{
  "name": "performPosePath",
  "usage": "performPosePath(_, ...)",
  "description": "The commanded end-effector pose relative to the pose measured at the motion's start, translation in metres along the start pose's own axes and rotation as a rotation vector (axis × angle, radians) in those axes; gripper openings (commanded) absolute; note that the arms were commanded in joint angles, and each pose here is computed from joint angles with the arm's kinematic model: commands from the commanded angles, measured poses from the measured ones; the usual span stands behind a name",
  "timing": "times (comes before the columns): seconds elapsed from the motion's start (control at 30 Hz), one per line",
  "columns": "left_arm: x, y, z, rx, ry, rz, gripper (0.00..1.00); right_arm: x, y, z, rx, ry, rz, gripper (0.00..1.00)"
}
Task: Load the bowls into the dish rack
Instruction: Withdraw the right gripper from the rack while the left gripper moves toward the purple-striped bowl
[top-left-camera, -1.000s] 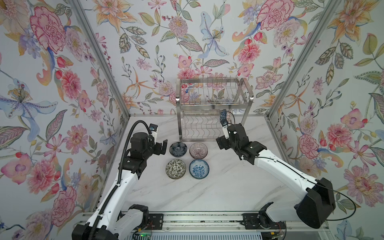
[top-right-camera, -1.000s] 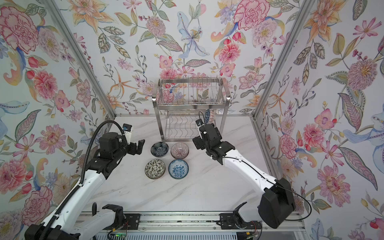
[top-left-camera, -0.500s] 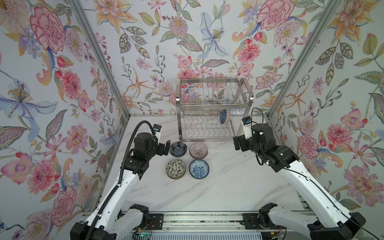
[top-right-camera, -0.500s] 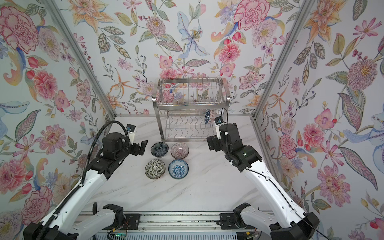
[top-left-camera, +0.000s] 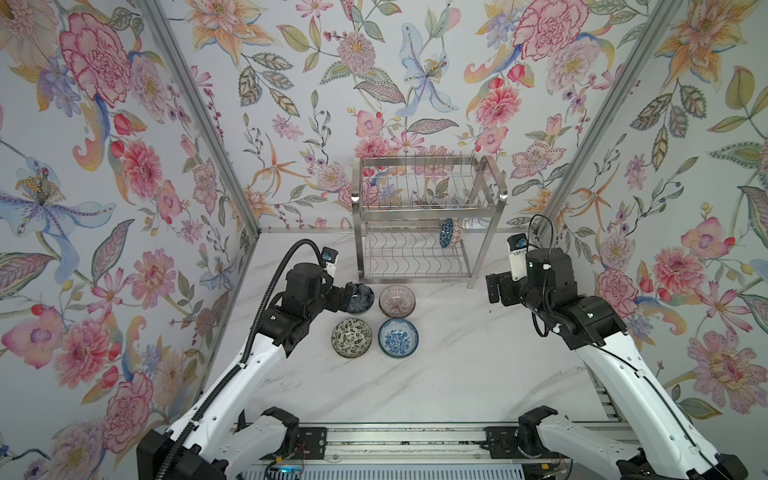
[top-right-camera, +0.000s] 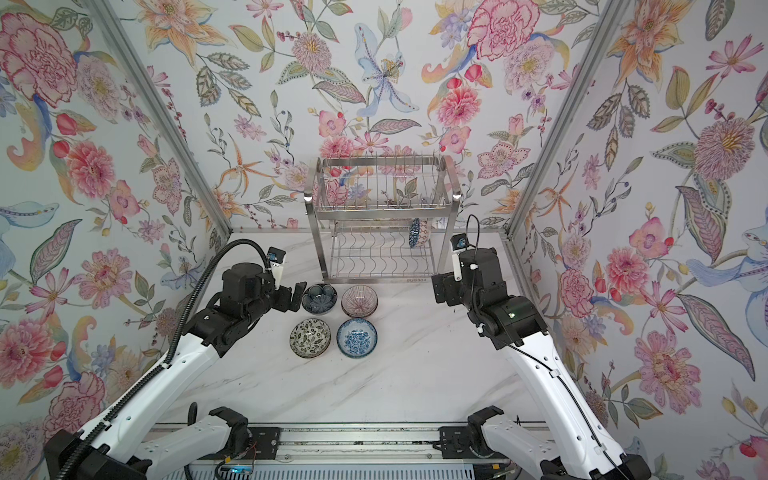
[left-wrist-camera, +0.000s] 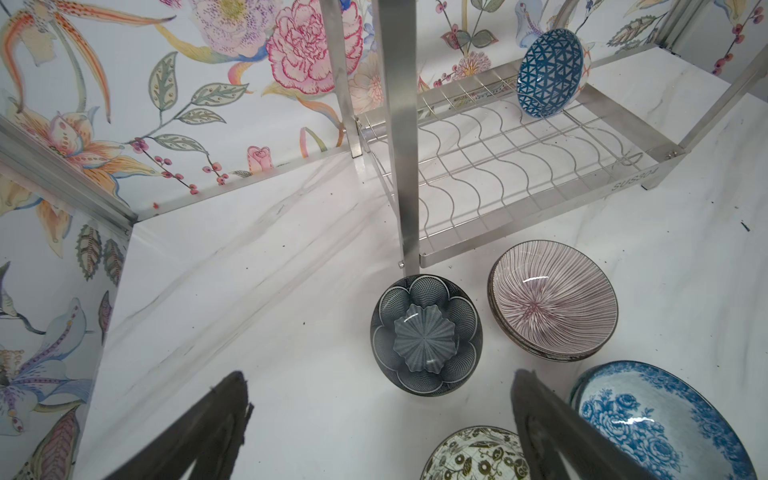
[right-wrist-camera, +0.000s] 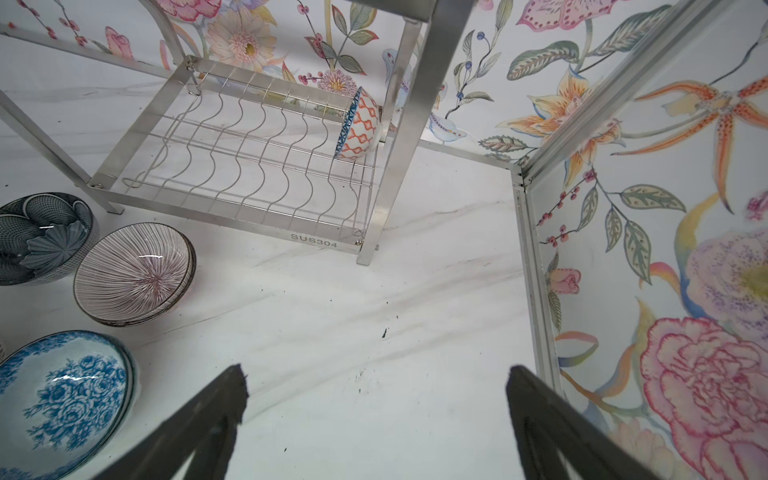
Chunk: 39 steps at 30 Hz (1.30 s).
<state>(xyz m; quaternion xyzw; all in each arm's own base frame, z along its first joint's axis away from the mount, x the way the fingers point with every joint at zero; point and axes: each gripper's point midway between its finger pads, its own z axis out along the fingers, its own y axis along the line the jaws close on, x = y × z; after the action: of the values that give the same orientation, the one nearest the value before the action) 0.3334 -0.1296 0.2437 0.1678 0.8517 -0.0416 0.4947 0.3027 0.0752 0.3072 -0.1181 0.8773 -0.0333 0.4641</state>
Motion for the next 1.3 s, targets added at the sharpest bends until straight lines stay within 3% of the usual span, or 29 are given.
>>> performPosePath(0.0,0.016,-0.015,0.019,0.023,0.032,-0.056,0.99,0.016,0.012,0.009,-0.071,0.051,0.022,0.99)
performPosePath(0.27,0.031,-0.059,0.056,0.137,0.064,-0.092,0.99,0.011,0.016,0.010,-0.093,0.038,0.031,0.99)
performPosePath(0.73,0.047,-0.099,0.114,0.191,0.144,-0.085,0.96,0.008,0.030,0.026,-0.132,0.083,0.028,0.99)
performPosePath(0.83,0.051,-0.103,0.127,0.191,0.163,-0.079,0.89,0.008,0.032,0.030,-0.137,0.092,0.028,0.99)
performPosePath(1.1,0.048,-0.112,0.149,0.205,0.182,-0.055,0.49,0.008,0.032,0.031,-0.133,0.096,0.026,0.99)
performPosePath(1.27,0.053,-0.114,0.159,0.204,0.199,-0.044,0.37,0.008,0.032,0.031,-0.130,0.095,0.024,0.99)
